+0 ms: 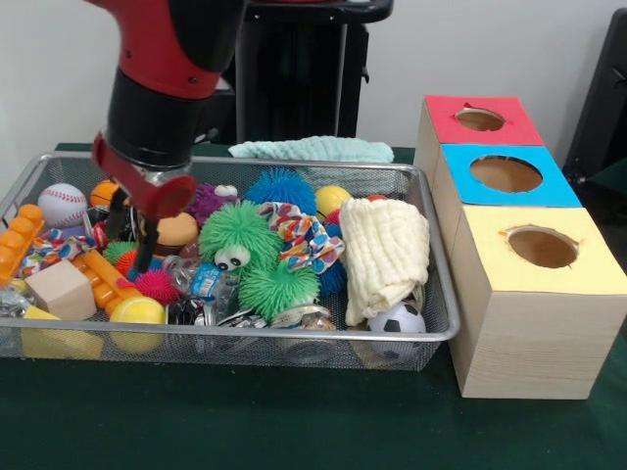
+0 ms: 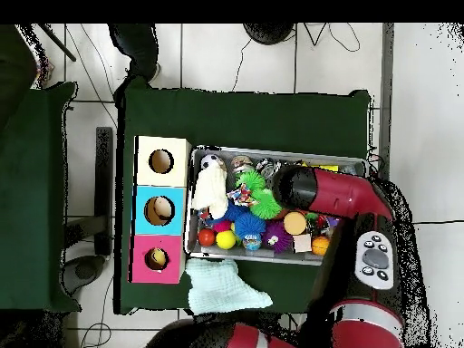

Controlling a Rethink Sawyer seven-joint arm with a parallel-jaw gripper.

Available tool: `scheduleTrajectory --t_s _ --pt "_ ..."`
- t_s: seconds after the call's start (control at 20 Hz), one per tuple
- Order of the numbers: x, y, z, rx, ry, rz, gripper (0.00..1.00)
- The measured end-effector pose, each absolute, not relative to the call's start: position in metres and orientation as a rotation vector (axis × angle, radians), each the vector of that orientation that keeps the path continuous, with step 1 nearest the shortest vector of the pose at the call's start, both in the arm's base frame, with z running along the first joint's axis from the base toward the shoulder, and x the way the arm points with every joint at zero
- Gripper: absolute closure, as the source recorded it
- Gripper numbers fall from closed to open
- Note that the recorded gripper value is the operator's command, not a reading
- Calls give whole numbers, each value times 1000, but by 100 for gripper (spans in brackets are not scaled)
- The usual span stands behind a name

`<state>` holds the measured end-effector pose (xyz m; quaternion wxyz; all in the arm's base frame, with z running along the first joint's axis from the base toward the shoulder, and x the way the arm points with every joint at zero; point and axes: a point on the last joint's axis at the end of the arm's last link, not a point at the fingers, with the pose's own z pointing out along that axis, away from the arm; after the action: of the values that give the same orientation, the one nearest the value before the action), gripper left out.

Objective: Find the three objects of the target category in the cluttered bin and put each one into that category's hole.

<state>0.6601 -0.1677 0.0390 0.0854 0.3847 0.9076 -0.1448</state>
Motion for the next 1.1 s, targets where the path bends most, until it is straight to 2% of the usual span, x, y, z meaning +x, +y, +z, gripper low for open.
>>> scheduleTrajectory --t_s 0.25,0.5,0.9,1.1 --pt "662 -215 20 1147 2691 -458 0" --pt "656 -235 3 1164 2697 -466 0" --pt "642 -231 -27 1182 2741 -460 0" --pt "644 -231 -25 1179 2739 -460 0"
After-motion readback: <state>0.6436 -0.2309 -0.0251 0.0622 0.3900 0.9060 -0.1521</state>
